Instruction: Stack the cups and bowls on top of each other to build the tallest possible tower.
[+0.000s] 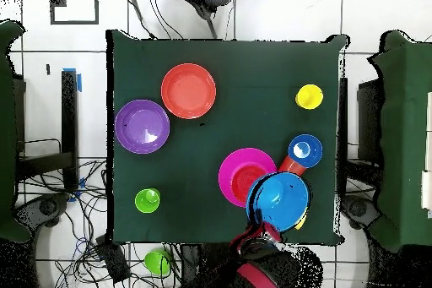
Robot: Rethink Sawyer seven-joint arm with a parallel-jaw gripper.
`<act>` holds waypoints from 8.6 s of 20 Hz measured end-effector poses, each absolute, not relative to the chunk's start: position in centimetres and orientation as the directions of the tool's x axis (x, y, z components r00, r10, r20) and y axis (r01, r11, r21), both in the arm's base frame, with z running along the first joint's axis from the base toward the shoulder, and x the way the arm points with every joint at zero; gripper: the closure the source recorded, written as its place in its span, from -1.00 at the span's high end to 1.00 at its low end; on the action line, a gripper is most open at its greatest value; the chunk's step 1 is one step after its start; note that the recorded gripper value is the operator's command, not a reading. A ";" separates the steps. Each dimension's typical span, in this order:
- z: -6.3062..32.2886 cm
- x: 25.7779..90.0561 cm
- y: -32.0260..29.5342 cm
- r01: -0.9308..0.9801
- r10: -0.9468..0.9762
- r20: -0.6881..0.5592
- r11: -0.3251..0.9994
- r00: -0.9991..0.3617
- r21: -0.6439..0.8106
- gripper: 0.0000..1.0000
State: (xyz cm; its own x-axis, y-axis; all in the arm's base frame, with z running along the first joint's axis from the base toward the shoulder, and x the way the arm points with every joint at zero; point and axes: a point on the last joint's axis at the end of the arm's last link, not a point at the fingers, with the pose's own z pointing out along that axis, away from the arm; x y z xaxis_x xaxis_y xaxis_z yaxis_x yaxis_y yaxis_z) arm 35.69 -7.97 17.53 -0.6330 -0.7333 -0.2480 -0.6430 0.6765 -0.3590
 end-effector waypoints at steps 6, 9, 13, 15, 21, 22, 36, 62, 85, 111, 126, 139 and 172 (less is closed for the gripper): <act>17.5 35.8 -7.9 -0.643 -0.733 -0.253 0.677 -0.631 -0.358 -1.00; 17.6 35.9 -7.8 -0.641 -0.733 -0.258 0.678 -0.630 -0.360 -1.00; 17.7 35.9 -7.8 -0.640 -0.733 -0.261 0.678 -0.628 -0.362 -1.00; 17.7 35.9 -7.8 -0.640 -0.733 -0.261 0.678 -0.629 -0.362 -1.00; 17.7 35.9 -7.8 -0.640 -0.733 -0.261 0.678 -0.628 -0.361 -1.00; 17.7 35.9 -7.8 -0.641 -0.733 -0.261 0.678 -0.628 -0.361 -1.00; 17.7 36.0 -7.5 -0.645 -0.737 -0.261 0.673 -0.623 -0.361 -1.00; 17.7 36.1 -6.9 -0.657 -0.748 -0.261 0.662 -0.610 -0.362 -1.00; 17.9 36.2 -6.0 -0.694 -0.779 -0.248 0.626 -0.575 -0.357 -1.00; 16.8 36.3 -7.5 -0.670 -0.750 -0.253 0.660 -0.611 -0.340 -1.00; 14.0 37.1 -6.5 -0.652 -0.712 -0.306 0.702 -0.632 -0.287 -1.00; 12.3 37.3 -6.6 -0.638 -0.681 -0.333 0.731 -0.652 -0.244 -1.00; 8.0 35.9 -7.5 -0.616 -0.647 -0.273 0.762 -0.712 -0.199 -1.00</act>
